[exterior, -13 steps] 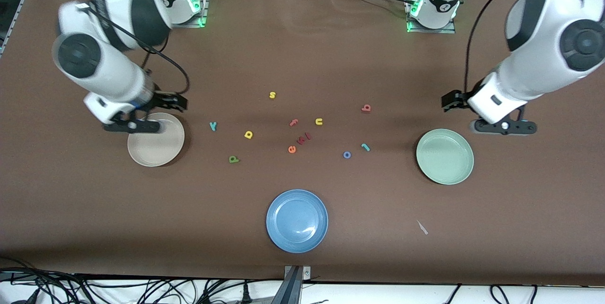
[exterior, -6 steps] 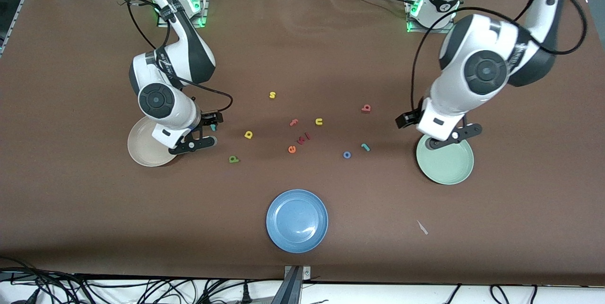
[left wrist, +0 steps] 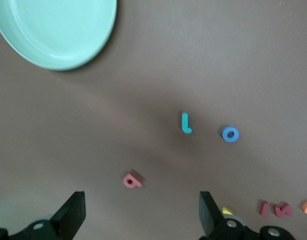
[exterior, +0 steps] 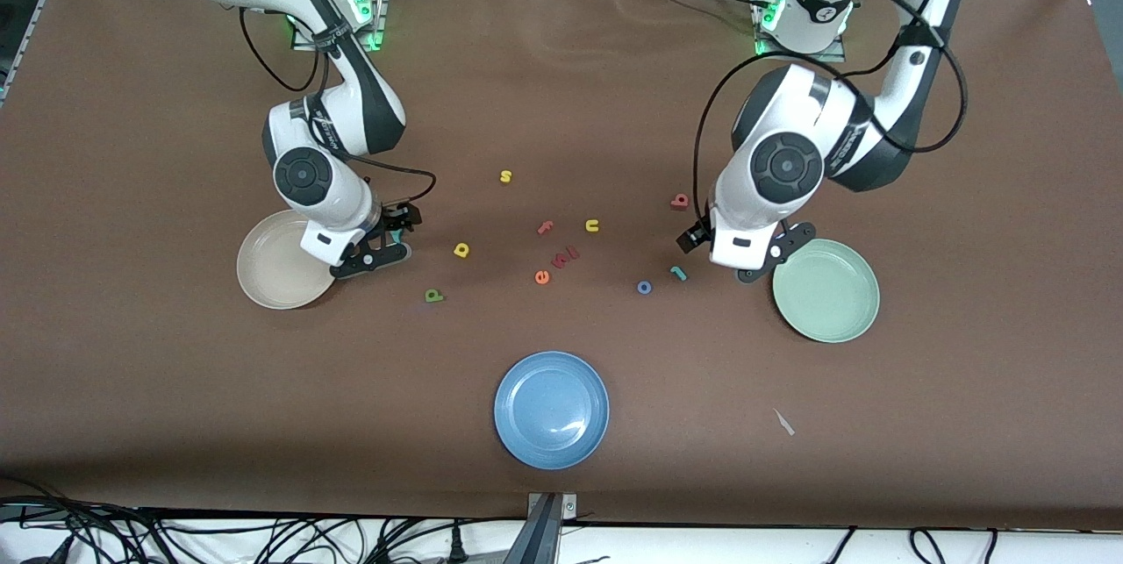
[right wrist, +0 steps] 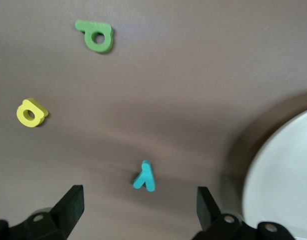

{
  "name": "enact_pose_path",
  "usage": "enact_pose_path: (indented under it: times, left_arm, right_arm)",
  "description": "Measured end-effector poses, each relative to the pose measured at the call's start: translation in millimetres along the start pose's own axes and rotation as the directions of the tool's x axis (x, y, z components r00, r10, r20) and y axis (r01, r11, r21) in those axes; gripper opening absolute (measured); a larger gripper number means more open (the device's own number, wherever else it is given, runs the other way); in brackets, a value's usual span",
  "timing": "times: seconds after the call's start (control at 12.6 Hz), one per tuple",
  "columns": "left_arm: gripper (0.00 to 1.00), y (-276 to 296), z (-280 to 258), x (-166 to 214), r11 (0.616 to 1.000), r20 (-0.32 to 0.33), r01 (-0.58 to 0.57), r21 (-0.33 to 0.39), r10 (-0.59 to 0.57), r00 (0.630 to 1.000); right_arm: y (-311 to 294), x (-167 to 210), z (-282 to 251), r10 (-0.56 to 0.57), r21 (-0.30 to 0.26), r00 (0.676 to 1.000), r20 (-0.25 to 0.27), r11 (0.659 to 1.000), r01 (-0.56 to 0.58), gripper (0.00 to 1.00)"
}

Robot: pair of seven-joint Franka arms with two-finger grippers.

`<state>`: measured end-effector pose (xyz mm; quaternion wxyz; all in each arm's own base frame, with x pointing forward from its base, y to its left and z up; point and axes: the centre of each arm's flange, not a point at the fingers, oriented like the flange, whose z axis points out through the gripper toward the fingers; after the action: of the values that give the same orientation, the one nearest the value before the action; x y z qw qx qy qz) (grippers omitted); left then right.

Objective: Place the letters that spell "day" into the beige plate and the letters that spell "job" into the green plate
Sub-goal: 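Grasp the teal y with the right gripper while the left gripper grasps the l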

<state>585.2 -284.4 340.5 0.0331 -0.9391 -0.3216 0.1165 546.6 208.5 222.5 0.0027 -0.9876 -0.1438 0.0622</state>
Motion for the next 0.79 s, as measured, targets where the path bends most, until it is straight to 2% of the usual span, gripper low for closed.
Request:
enact_pose_path:
  times: [0.16, 0.47, 0.71, 0.79]
  left_arm:
    - [1.00, 5.7, 16.6, 7.4, 1.000, 0.031, 0.021, -0.002, -0.021, 0.999]
    - [1.00, 25.2, 44.0, 20.8, 0.995, -0.008, 0.066, -0.078, -0.067, 0.998]
    - [1.00, 29.0, 70.3, 26.6, 0.996, 0.001, 0.072, -0.058, -0.072, 0.997]
    - [1.00, 29.4, 79.9, 28.3, 0.996, 0.007, 0.074, -0.046, -0.074, 0.997]
  right_arm:
    - [0.9, -6.1, 9.8, 0.030, 0.026, 1.000, -0.002, 0.999, -0.030, 1.00]
    - [4.2, -14.3, 27.0, 0.043, 0.029, 0.999, -0.022, 0.999, -0.042, 0.99]
    - [6.1, -16.2, 38.1, 0.047, 0.028, 0.999, -0.010, 0.999, -0.046, 0.96]
    - [6.7, -16.5, 40.2, 0.048, 0.028, 0.999, -0.007, 0.998, -0.048, 0.88]
